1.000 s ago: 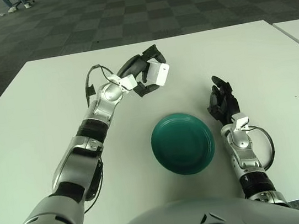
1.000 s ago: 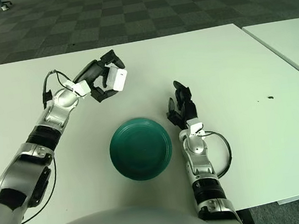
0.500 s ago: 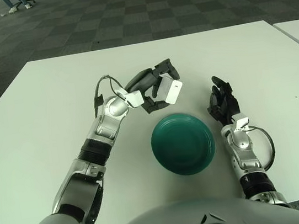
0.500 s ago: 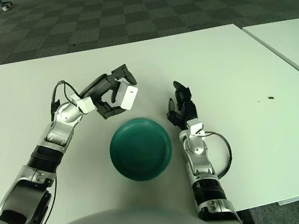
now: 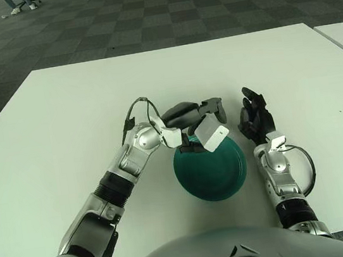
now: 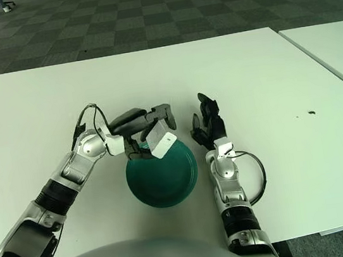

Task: Put the charger into the plate.

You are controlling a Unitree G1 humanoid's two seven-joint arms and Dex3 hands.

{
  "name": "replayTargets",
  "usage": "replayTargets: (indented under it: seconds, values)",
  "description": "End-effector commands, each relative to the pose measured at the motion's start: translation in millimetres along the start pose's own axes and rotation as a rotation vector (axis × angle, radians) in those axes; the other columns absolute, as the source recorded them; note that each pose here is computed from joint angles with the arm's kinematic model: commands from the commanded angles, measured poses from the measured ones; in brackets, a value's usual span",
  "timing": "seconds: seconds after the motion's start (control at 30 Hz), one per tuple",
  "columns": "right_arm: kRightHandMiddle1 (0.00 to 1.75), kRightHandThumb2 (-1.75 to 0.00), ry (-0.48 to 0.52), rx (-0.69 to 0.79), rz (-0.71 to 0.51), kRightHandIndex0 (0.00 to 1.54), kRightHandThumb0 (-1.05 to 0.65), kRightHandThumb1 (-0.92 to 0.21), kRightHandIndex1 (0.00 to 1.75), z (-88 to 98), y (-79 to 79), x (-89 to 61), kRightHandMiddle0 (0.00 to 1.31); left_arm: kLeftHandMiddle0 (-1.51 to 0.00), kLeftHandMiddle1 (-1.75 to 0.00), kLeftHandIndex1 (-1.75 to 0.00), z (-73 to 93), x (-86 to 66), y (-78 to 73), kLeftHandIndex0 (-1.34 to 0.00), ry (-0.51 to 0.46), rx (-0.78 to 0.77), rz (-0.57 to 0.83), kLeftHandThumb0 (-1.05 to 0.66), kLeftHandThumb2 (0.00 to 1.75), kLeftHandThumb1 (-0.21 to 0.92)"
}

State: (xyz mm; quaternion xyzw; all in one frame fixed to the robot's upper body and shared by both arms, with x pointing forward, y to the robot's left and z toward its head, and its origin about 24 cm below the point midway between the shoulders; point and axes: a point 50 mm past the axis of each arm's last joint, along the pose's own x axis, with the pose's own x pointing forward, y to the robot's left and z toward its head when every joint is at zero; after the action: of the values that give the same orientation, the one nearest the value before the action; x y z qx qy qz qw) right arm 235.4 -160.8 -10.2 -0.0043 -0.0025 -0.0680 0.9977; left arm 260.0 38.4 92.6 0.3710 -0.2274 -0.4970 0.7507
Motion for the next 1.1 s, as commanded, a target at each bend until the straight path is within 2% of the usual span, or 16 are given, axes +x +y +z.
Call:
replayTargets:
  seconds: [0.0, 0.5, 0.97, 1.07]
  values:
    - [0.49, -0.74, 0.310, -0.024, -0.019, 0.12, -0.75, -0.92, 0.01, -57.7, -10.5, -51.4, 0.00, -1.01, -1.75, -1.75, -1.4, -0.3, 0.9, -0.52, 0.033, 0.063, -0.064, -0.44, 1.17, 0.43]
    - [0.61, -0.76, 0.303, 0.003, -0.043, 0.26, -0.69, -0.92, 0.04, -56.6, -8.5, -49.2, 0.00, -0.94, -1.75, -1.75, -5.6, 3.0, -11.2, -0.47, 0.109, 0.164, -0.178, -0.43, 1.08, 0.50]
    - [0.64, -0.77, 0.334, 0.065, -0.046, 0.26, -0.66, -0.92, 0.02, -59.1, -6.6, -47.9, 0.00, -0.82, -1.75, -1.75, -10.4, 1.1, -19.4, -0.45, 0.133, 0.190, -0.244, -0.42, 1.05, 0.53]
    - [0.64, -0.78, 0.336, 0.063, -0.047, 0.25, -0.66, -0.92, 0.02, -59.3, -6.3, -47.5, 0.00, -0.78, -1.75, -1.75, -11.2, 1.0, -20.2, -0.42, 0.136, 0.198, -0.272, -0.41, 0.98, 0.58]
